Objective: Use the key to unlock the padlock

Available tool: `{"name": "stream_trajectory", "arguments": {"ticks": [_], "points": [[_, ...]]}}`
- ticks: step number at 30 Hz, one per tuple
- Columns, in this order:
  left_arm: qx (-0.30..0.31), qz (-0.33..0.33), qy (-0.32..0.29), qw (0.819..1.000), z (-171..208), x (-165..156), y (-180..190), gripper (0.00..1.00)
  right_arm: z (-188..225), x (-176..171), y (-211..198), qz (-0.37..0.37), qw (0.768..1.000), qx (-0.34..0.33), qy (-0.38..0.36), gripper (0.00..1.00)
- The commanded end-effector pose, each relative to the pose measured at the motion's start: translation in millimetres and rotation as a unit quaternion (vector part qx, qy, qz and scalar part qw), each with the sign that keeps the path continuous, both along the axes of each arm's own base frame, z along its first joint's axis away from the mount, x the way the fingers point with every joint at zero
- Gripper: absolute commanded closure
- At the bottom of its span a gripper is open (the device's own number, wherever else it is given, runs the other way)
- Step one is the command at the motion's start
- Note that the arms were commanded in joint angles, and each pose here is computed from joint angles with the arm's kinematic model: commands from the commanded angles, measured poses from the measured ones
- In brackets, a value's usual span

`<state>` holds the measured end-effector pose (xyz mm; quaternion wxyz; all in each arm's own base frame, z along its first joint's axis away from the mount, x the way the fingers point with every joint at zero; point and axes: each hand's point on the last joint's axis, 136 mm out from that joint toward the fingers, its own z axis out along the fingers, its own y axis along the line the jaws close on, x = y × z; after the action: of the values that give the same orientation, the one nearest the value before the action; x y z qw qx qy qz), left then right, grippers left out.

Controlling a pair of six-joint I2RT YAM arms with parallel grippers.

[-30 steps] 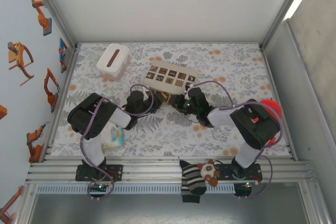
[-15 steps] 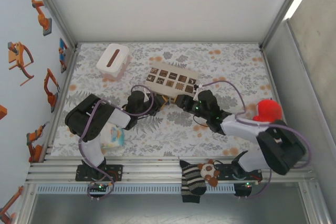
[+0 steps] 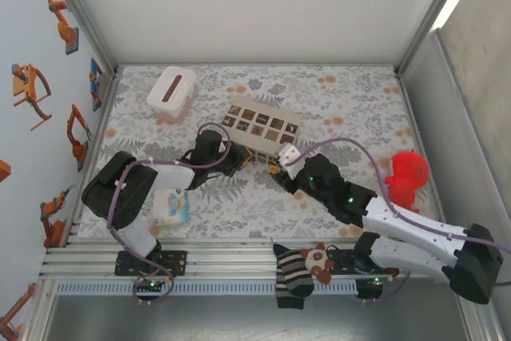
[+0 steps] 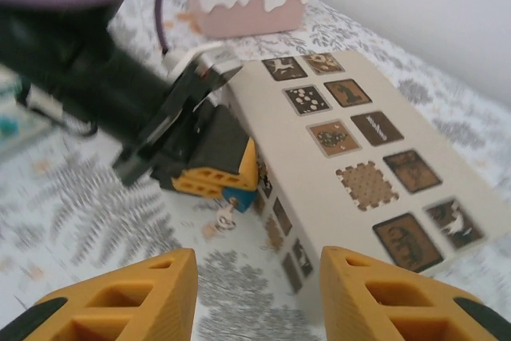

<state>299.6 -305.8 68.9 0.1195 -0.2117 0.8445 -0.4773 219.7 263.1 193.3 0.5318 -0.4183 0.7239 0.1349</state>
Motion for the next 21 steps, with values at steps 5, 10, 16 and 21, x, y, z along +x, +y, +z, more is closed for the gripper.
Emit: {"name": "stream_trajectory", "arguments": {"ticks": [5,10,16,21], "points": [[-0.008,-0.006,-0.016,1.000,24.9,4.3,-2.1,1.00,-25.7,14.8,7.8,0.064,0.954,-0.228,-0.185,0.56],[-0.012,0.001,-0.003,1.000,24.2,4.3,-1.6,1.00,-44.9,22.7,18.8,0.085,0.938,-0.272,-0.198,0.59],[-0.029,0.012,0.019,0.999,24.7,4.8,-3.2,1.00,-61.0,25.4,35.7,0.097,0.941,-0.252,-0.203,0.61],[-0.043,0.013,0.032,0.998,26.2,4.5,-6.8,1.00,-75.0,25.3,51.7,0.123,0.944,-0.242,-0.186,0.63]]}}
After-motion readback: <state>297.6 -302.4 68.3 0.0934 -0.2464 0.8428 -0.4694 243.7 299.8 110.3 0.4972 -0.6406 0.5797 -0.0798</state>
